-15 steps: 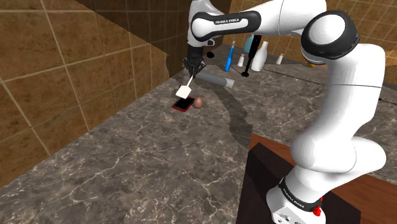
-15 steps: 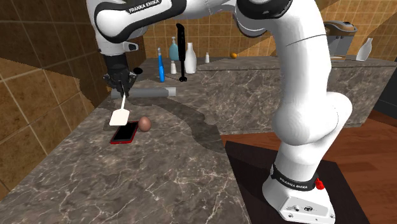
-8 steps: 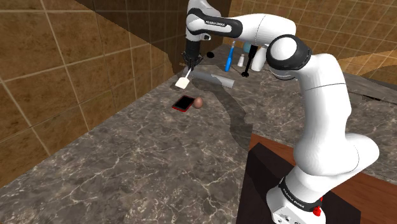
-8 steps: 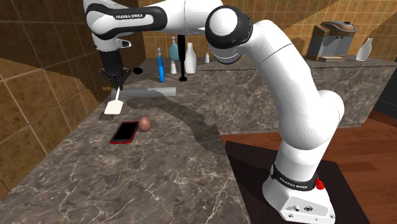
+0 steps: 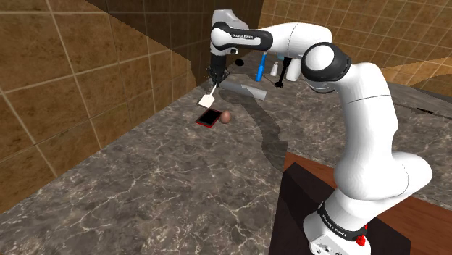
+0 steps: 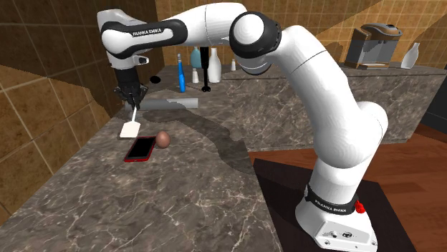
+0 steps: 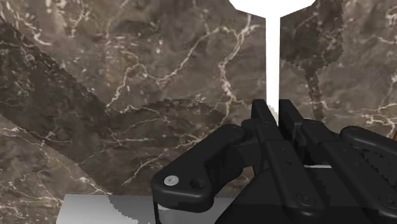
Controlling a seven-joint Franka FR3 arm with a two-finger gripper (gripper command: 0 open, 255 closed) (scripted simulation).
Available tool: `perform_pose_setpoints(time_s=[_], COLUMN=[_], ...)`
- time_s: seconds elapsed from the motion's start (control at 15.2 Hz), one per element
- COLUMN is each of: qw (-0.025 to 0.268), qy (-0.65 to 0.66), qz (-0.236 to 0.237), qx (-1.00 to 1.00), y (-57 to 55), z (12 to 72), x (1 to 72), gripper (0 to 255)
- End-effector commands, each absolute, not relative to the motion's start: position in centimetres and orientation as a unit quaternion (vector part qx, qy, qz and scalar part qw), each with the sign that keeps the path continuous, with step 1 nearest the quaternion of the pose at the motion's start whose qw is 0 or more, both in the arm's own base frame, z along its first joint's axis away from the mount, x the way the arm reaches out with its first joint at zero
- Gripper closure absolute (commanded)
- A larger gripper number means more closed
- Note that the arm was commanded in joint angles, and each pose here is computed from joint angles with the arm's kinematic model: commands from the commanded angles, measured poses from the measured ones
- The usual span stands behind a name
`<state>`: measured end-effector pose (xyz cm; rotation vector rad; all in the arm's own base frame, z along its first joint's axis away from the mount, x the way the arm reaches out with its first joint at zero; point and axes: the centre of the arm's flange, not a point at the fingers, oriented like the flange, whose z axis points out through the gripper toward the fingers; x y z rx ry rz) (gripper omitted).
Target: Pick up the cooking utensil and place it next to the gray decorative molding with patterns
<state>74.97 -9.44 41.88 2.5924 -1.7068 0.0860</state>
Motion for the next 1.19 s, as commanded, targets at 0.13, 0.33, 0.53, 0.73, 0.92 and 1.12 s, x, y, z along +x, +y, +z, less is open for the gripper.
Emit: perform_pose_setpoints(time_s=[0.13,0.33,0.53,0.73,0.92,1.12], qw=[0.018,0.018,0.018,0.018,0.018,0.018], qy=[-0.550,-0.550,-0.550,-0.550,-0.550,-0.550], qz=[0.028,0.028,0.028,0.028,0.028,0.028], qx=[0.835,0.835,0.835,0.835,0.835,0.835], y=[-9.5,-9.5,-9.5,-9.5,-9.5,-9.5], z=[39.7,38.1,36.5,35.0,35.0,35.0], x=[75.1,75.1,75.1,75.1,75.1,75.1], gripper=[255,255,255,255,255,255])
